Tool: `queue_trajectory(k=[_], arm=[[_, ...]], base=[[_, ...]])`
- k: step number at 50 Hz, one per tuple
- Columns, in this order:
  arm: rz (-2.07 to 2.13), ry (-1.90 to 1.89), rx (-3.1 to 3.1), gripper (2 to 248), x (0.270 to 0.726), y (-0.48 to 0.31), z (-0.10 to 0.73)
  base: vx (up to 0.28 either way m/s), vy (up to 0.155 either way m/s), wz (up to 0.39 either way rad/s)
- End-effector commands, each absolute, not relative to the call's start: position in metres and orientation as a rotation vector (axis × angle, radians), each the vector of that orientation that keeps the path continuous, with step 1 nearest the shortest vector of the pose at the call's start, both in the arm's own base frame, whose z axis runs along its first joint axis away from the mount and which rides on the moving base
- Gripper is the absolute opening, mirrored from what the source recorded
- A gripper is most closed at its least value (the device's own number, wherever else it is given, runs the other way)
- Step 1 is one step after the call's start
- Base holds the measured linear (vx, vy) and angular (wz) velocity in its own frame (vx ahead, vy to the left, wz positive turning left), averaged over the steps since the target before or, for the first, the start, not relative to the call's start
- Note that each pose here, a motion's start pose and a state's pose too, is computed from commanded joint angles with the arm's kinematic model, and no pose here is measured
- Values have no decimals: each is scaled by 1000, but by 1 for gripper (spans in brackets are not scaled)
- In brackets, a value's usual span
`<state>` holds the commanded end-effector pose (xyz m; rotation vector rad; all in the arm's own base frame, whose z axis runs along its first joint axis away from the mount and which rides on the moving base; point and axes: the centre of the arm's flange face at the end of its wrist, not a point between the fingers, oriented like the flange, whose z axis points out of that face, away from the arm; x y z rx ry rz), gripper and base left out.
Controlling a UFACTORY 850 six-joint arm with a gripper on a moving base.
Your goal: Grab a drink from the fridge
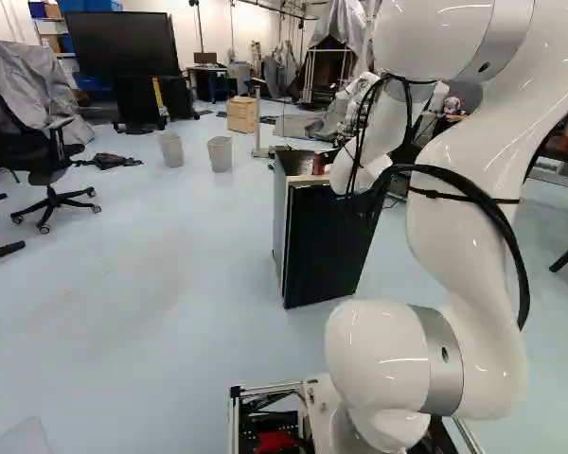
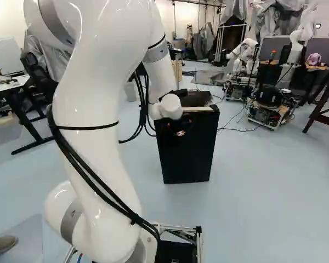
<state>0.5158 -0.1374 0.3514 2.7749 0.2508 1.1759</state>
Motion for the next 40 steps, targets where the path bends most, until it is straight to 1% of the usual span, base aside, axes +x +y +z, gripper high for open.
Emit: queue_trajectory(k=[22,40], arm=[[1188,261,2768,247,531,-138,350],[1169,256,2782,247,505,-132,352]], base=[[0,0,0],[0,0,0]])
